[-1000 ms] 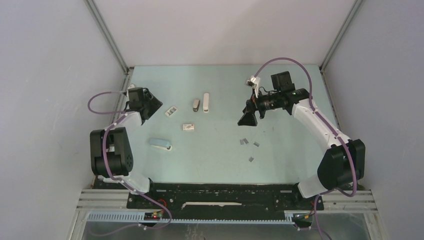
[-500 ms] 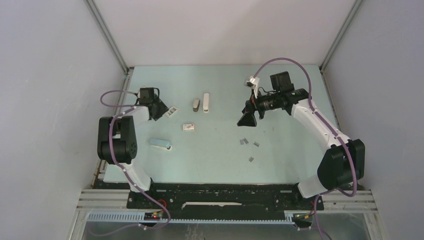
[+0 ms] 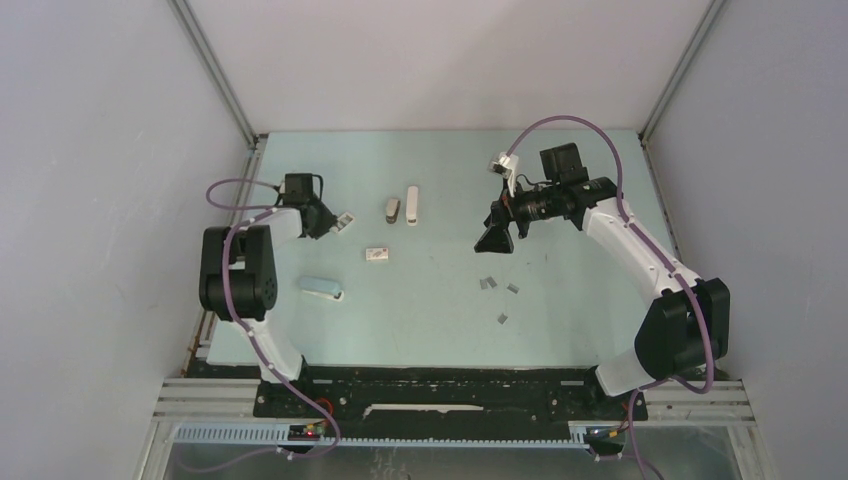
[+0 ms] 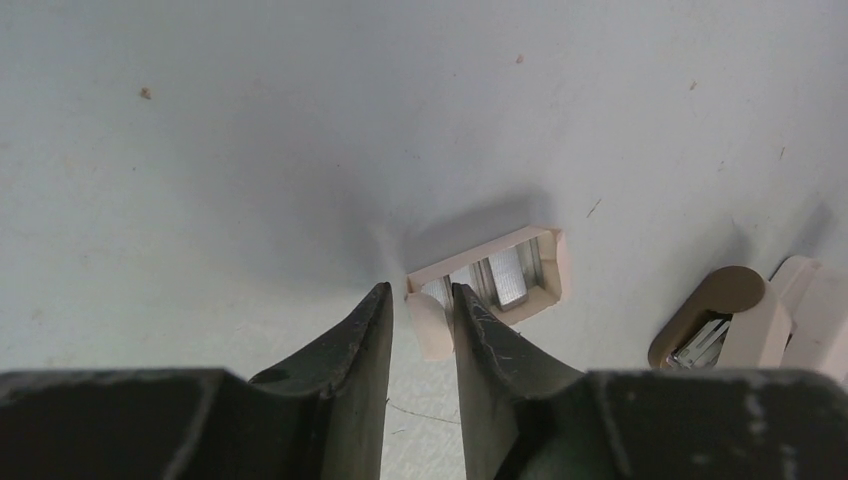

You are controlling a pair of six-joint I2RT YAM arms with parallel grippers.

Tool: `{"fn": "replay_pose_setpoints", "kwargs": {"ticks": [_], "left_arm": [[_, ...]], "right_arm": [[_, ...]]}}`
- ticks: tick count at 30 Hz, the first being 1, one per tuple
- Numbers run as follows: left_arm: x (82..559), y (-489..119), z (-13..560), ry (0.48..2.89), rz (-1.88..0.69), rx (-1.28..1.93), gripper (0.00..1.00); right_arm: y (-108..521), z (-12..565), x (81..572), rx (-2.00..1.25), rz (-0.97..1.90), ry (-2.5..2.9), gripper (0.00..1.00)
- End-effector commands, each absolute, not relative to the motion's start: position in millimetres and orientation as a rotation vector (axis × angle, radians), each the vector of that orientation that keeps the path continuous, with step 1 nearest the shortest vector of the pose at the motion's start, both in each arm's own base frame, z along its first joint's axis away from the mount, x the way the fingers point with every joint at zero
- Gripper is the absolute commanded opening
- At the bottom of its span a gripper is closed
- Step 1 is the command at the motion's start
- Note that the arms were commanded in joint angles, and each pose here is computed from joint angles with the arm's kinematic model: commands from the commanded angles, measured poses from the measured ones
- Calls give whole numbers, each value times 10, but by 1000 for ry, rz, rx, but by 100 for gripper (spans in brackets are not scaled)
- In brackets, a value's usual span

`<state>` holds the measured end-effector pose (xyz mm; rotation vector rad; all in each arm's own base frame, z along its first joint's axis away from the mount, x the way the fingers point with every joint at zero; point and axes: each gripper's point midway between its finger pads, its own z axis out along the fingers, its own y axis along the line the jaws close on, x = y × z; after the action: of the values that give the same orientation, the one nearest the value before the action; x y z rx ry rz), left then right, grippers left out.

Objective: Unload the staples from the stapler
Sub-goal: Move the staple box to the center of the board.

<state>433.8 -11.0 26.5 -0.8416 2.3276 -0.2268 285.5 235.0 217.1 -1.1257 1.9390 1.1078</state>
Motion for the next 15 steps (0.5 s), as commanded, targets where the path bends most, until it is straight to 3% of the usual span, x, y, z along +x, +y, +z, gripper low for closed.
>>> {"fn": "replay_pose_setpoints", "kwargs": {"ticks": [1, 10, 15], "left_arm": [[4585, -114, 497, 2279, -229, -799, 32], [4536, -124, 473, 2303, -224, -789, 19], [4530, -166, 436, 2323, -249, -774, 22]], "right_arm": [[2380, 2201, 2863, -1151, 1103, 1907, 100], [2375, 2239, 2845, -1151, 1110, 1896, 100], [2370, 2250, 2836, -1151, 1114, 1893, 100]]}}
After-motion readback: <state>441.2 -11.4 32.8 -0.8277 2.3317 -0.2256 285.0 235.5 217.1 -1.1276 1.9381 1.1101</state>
